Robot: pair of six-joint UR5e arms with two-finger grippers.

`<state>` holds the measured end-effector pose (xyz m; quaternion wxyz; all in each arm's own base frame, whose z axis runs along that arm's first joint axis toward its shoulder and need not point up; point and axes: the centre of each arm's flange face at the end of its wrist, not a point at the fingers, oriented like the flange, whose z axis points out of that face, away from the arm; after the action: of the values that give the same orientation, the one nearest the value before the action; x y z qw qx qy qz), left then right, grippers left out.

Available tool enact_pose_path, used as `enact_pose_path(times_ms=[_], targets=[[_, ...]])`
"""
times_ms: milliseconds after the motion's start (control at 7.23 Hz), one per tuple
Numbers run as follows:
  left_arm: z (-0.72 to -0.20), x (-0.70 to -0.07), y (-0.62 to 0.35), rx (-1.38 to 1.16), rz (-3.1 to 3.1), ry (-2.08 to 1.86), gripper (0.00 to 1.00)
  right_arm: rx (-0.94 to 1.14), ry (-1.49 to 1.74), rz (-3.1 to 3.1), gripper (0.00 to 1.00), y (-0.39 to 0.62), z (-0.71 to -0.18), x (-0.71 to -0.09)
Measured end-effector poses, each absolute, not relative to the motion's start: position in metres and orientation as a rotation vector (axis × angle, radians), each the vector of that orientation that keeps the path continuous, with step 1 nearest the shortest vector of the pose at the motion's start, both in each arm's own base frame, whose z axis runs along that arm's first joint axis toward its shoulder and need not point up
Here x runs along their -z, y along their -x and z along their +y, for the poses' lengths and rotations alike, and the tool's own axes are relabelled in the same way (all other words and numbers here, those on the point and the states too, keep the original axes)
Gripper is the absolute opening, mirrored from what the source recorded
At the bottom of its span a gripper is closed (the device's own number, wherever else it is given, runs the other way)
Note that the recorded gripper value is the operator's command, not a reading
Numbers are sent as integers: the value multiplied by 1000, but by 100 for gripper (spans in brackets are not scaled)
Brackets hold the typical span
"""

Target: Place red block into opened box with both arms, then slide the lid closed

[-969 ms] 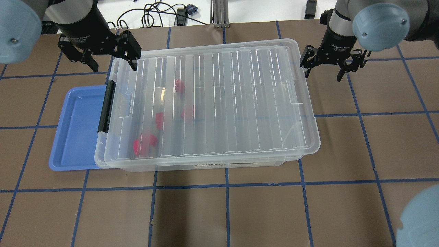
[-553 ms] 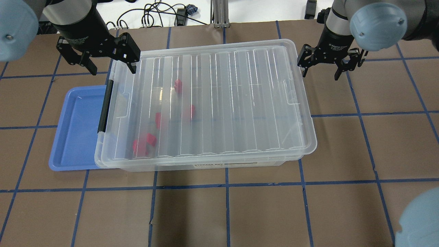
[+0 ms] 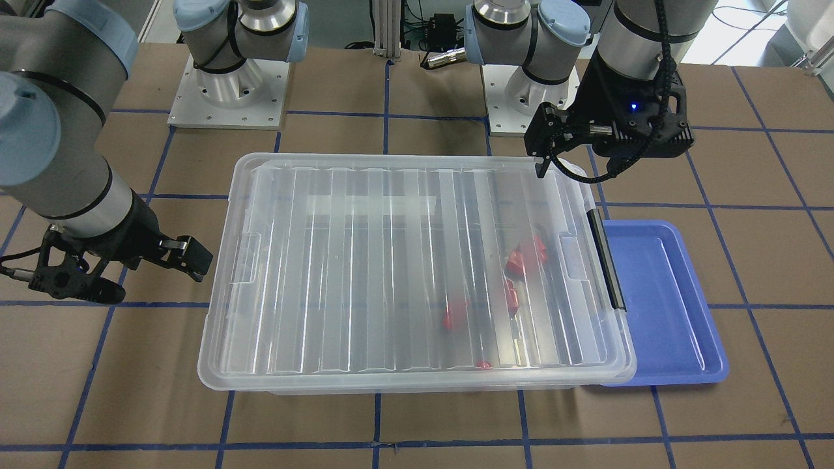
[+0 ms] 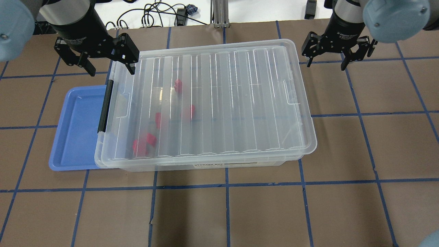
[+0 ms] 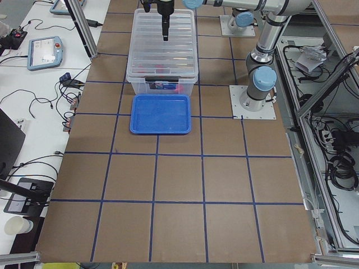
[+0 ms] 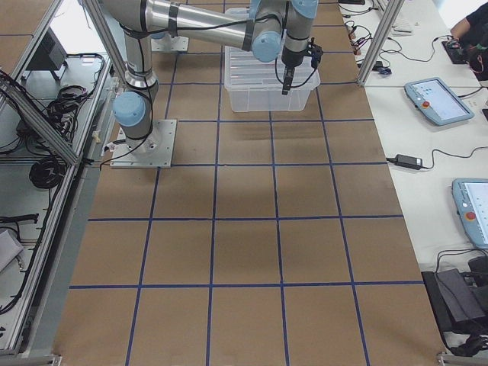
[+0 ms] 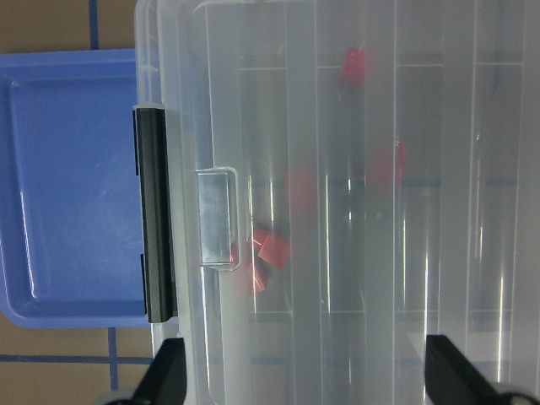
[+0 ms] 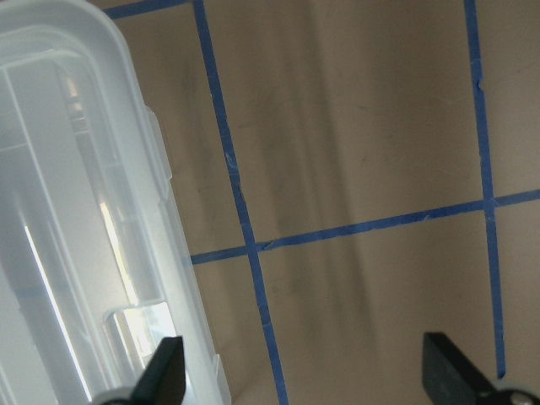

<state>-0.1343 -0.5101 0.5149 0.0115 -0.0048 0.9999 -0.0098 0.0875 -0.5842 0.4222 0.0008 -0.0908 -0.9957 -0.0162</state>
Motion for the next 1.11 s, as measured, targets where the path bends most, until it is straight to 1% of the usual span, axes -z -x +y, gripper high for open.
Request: enact_pose_path(times_ms=[277,553,1107], targets=[[-510,-515,134,29,3099,10,100,68,279,-3126,100,-92,-552,-458],[-510,-515,134,30,3094,9,100,90,267,-3122,100,-99,-529,-476],[-509,-517,135,39,3098,8,100,118,249,-3120,100,-100,-522,-480]])
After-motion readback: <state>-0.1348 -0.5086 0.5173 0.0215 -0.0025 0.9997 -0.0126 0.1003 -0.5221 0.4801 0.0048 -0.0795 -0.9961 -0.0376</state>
